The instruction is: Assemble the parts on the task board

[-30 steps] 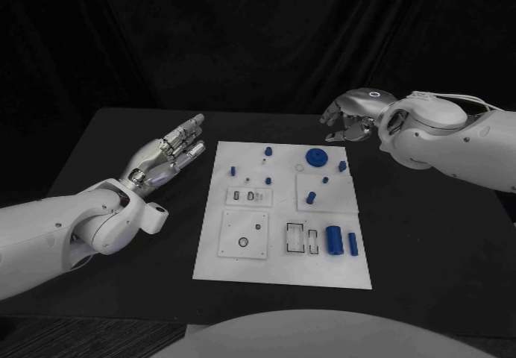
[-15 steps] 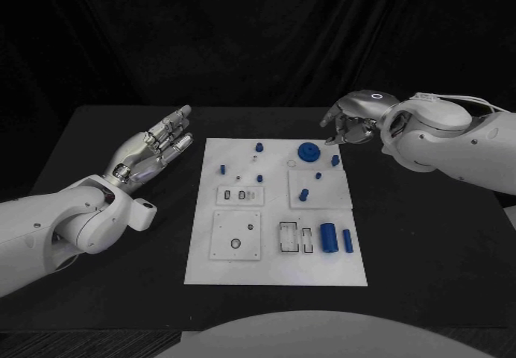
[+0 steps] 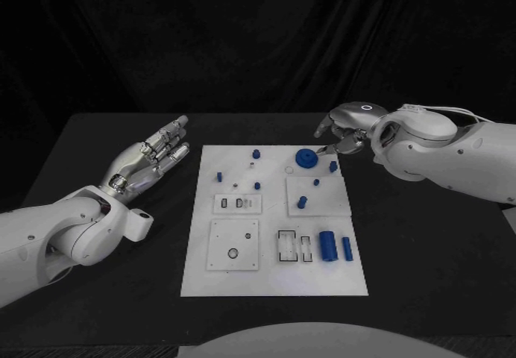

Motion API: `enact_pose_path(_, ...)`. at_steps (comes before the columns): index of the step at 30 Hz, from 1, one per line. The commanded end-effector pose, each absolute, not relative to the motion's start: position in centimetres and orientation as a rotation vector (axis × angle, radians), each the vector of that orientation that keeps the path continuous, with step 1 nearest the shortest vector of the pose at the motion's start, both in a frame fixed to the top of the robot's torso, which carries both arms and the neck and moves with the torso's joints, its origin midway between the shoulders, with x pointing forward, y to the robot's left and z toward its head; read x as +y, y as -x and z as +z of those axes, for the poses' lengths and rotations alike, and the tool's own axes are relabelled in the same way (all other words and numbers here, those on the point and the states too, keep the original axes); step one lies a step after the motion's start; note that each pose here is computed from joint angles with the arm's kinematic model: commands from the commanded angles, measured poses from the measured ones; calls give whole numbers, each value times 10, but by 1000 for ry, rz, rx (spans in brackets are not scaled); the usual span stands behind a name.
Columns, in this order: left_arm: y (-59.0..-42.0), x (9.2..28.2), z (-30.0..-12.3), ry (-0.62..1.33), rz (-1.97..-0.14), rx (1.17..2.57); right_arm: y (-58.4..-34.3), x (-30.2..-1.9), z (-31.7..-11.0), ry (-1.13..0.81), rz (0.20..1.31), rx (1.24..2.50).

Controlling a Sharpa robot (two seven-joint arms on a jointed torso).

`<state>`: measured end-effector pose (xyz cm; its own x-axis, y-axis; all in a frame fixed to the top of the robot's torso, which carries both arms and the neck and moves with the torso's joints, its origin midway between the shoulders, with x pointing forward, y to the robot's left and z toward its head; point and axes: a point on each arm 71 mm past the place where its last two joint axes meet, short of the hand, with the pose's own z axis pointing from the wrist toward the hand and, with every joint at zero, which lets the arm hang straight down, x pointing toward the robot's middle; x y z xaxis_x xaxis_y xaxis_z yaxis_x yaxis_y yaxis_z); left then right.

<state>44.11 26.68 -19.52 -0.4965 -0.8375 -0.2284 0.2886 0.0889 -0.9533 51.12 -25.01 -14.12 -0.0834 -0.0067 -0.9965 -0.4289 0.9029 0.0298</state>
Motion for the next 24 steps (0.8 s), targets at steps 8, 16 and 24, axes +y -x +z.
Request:
enact_pose_path(8,-441,266,-192,562,-1585,1439,-515,-243,-143,343,348,1630)
enact_pose_path(16,-442,266,-192,563,-1587,1443,-517,-236,-153,386,323,1643)
enact_pose_path(24,-442,266,-192,563,-1589,1446,-517,-233,-165,394,312,1672)
